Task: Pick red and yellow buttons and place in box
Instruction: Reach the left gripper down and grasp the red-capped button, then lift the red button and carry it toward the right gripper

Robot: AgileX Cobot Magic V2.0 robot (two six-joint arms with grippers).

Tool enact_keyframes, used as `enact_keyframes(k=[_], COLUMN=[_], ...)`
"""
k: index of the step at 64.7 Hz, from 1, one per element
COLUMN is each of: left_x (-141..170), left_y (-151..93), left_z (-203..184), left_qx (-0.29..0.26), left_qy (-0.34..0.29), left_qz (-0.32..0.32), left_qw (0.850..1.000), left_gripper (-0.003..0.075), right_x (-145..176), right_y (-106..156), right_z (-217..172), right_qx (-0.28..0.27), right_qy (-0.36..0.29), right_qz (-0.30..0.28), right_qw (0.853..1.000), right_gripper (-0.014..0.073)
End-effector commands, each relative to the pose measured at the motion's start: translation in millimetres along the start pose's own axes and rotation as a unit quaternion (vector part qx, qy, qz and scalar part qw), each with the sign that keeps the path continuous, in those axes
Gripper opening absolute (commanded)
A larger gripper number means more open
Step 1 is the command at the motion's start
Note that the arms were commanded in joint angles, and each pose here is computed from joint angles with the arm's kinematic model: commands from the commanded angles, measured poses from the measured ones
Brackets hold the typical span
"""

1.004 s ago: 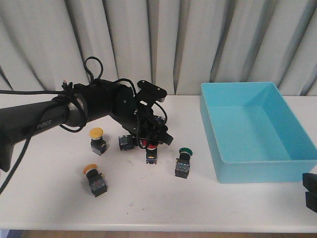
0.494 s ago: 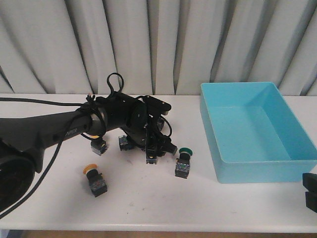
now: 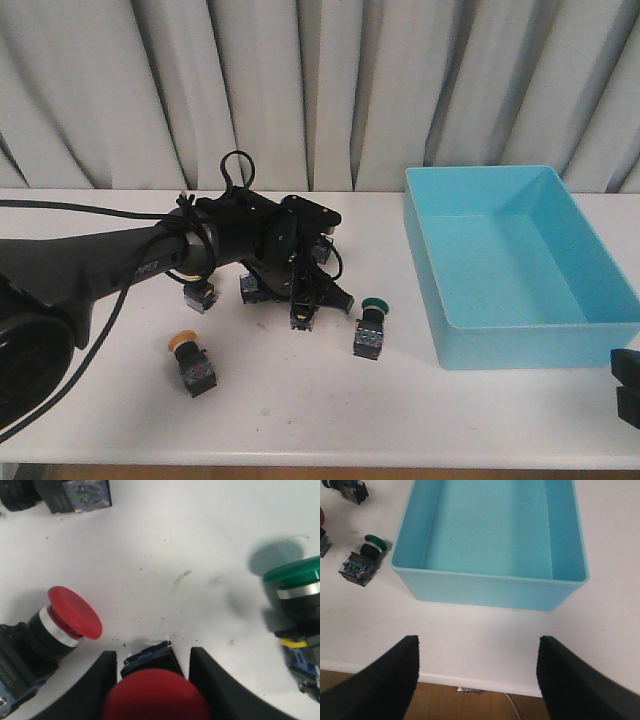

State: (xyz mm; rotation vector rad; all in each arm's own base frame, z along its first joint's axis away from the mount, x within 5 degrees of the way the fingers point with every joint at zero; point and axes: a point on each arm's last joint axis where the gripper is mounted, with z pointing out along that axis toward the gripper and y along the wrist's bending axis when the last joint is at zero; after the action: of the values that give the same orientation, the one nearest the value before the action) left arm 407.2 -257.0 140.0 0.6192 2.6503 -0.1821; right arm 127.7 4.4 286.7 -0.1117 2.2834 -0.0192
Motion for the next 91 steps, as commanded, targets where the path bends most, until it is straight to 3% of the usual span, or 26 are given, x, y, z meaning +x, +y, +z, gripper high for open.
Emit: enact_keyframes(k=[1,21,46,65,77,91], left_x=[-21,-25,-29,23,62,74], left_y=[-3,-3,-2,4,7,0], left_z=[-36,-63,-158,-205,-218,-217], left_qx=[0.006,0.003,-0.004,-0.011,-0.019,0.015], left_qy=[-0.059,-0.061,-0.105,-0.18,-0.229,-0.247], left_qz=[-0.003,0.048,0.127,0.162,0.214,0.255], left_qw=[0.998,0.997,0.986,0.97,0.95,0.935], left_gripper=[0.02,0.0146,0.0146,0.0146,0.0146,0.0146], right_x=[-14,-14,-14,-12,-13,-28], right_y=[-2,-2,-2,-1,8,25], right_z=[-5,-5,-5,-5,4,24], right_qx=[0.007,0.007,0.007,0.003,-0.048,-0.155], right_qy=[-0.042,-0.041,-0.04,-0.029,-0.014,0.021], right_qz=[-0.006,-0.006,-0.006,-0.022,-0.044,-0.109], right_qw=[0.999,0.999,0.999,0.999,0.998,0.982], right_gripper=[0.0499,0.0499,0.0499,0.0499,0.0499,0.0499])
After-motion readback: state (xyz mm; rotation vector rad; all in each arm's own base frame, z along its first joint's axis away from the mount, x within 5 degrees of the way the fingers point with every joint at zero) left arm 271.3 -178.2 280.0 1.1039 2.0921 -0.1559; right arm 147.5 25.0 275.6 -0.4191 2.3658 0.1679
